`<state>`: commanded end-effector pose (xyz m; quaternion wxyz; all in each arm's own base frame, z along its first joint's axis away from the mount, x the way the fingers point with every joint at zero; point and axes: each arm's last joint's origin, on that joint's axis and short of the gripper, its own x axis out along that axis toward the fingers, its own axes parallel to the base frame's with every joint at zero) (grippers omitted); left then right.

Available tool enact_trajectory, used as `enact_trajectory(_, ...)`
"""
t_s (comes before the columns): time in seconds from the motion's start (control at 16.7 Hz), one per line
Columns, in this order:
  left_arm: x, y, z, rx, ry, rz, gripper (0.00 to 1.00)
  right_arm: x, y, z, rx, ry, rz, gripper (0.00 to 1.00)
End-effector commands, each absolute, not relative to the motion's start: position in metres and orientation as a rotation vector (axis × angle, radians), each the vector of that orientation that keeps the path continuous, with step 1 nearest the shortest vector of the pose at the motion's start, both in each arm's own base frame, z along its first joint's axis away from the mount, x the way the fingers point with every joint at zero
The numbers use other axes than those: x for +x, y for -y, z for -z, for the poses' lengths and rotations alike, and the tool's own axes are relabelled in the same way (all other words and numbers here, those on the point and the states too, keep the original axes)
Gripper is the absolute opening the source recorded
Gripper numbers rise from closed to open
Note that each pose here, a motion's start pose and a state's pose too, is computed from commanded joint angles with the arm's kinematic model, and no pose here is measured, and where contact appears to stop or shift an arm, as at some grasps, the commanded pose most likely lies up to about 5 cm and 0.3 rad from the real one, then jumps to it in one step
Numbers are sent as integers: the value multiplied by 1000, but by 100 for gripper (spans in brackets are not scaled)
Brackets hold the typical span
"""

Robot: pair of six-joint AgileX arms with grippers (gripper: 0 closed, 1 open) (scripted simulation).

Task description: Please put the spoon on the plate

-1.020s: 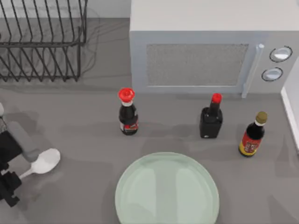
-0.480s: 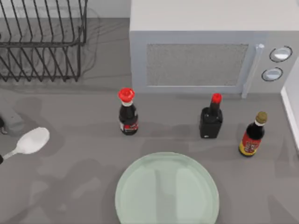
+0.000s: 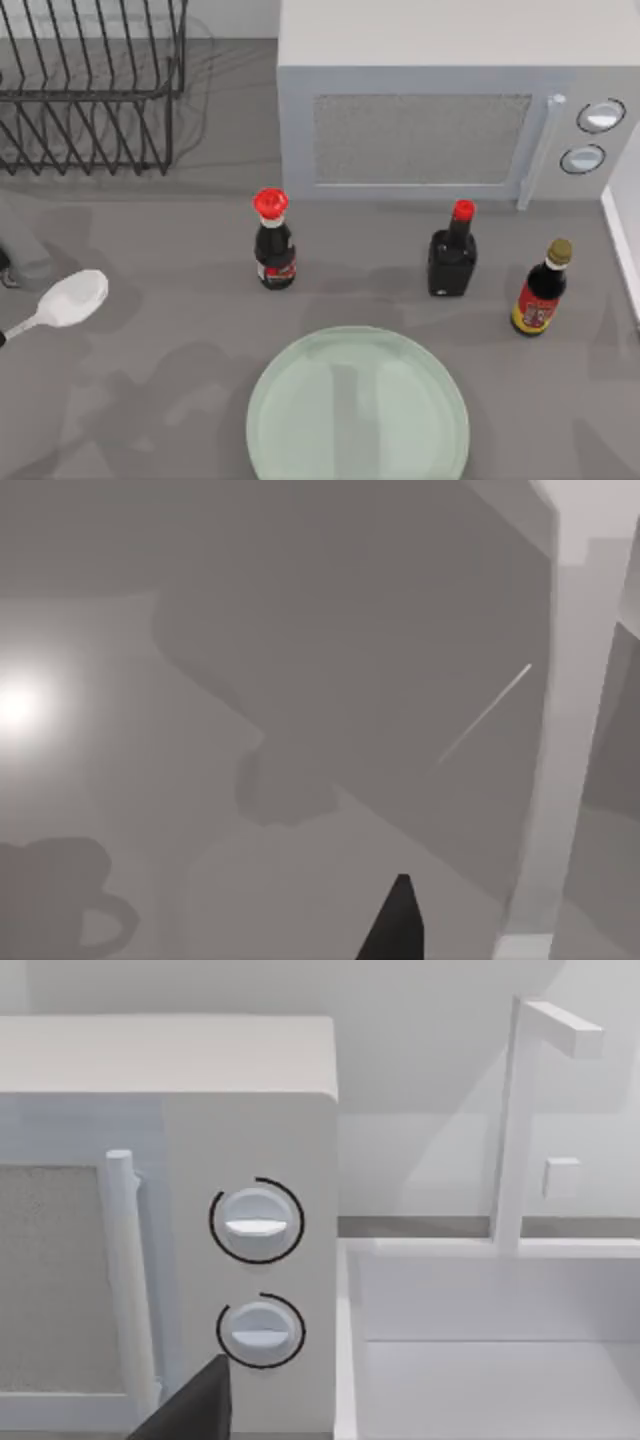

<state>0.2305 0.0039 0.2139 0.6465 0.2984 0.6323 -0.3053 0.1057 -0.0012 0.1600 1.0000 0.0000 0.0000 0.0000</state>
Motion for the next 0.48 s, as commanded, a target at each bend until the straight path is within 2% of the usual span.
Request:
enact_trajectory(0.24, 235, 13, -224, 868, -1346, 884, 0, 106, 1, -160, 0, 0, 0, 100)
enact_trajectory(0.48, 238, 43, -234, 1211, -1144, 1242, 0, 106, 1, -160, 0, 0, 0, 100)
